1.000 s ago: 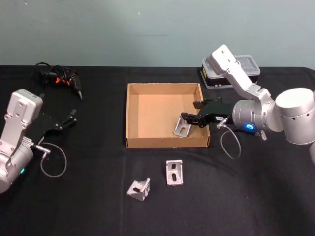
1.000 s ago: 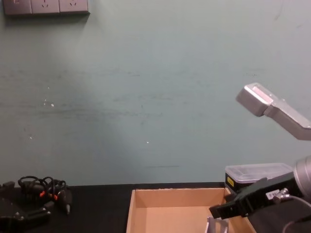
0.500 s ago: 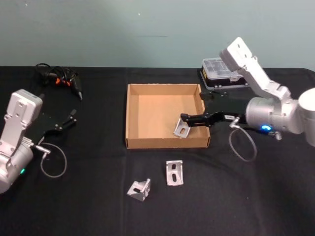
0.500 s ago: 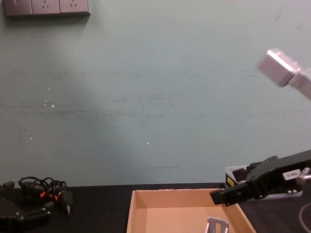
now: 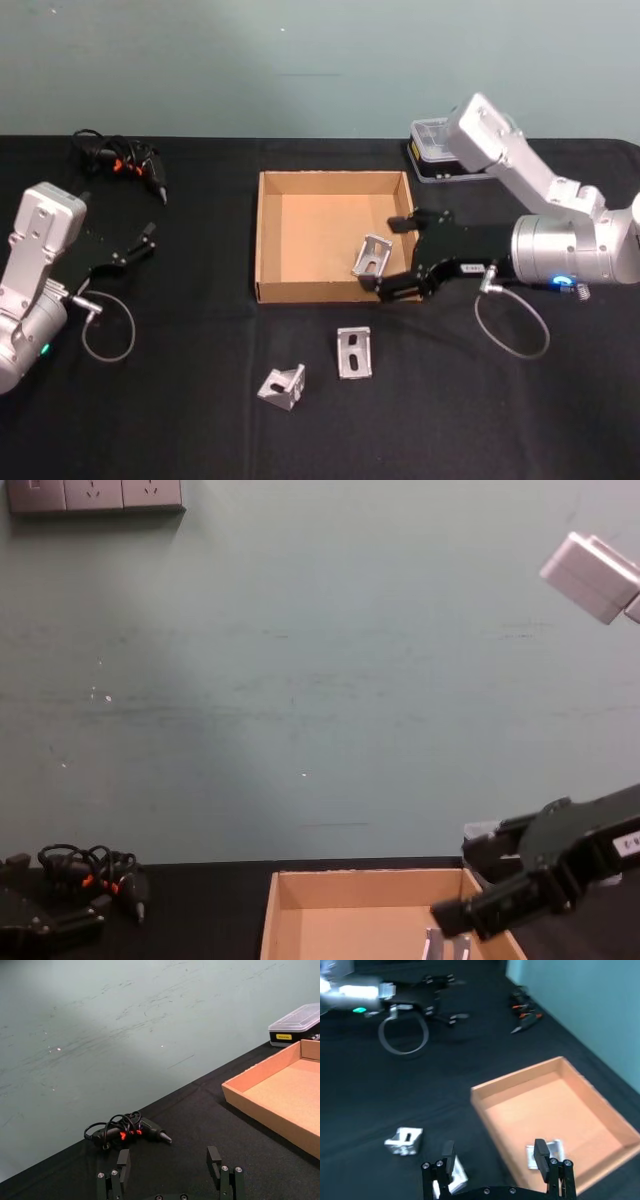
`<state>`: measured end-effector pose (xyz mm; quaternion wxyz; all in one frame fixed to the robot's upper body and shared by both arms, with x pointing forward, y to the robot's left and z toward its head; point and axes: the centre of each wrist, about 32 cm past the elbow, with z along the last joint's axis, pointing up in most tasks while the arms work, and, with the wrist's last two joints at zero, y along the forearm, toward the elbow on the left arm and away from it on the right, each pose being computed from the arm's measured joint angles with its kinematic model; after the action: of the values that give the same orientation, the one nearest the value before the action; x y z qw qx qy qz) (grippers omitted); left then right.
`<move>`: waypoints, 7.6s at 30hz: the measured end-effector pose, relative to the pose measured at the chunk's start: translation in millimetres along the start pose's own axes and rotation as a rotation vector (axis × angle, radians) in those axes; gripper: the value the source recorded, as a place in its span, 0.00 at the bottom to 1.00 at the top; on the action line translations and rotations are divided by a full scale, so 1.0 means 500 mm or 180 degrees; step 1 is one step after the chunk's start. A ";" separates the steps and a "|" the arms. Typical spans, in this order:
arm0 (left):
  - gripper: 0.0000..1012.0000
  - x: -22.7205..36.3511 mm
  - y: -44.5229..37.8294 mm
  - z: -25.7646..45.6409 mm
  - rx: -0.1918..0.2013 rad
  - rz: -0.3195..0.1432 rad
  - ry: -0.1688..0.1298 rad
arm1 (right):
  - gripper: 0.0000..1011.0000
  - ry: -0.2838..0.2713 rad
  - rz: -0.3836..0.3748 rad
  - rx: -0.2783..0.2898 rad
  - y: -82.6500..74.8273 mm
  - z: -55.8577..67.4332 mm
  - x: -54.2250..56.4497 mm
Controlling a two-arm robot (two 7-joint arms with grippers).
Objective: Use one hand to pick up the angle iron from the table and place it into the box.
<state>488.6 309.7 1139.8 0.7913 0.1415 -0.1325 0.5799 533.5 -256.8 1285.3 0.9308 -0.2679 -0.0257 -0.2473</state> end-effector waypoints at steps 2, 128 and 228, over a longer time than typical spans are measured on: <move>0.99 0.000 0.000 0.000 0.0000 0.0000 0.0000 | 0.99 -0.0033 0.0089 -0.0029 0.002 0.003 -0.001; 0.99 0.000 0.000 0.000 0.0000 0.0000 0.0000 | 0.07 -0.0043 -0.0361 0.0092 0.098 0.027 0.013; 0.99 0.000 0.000 0.000 0.0000 0.0000 0.0000 | 0.99 0.0400 0.0010 0.0384 0.077 -0.097 -0.153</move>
<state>488.6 309.7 1139.8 0.7913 0.1415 -0.1325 0.5799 480.7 -219.4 1211.3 0.9454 -0.1954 0.0184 -0.2602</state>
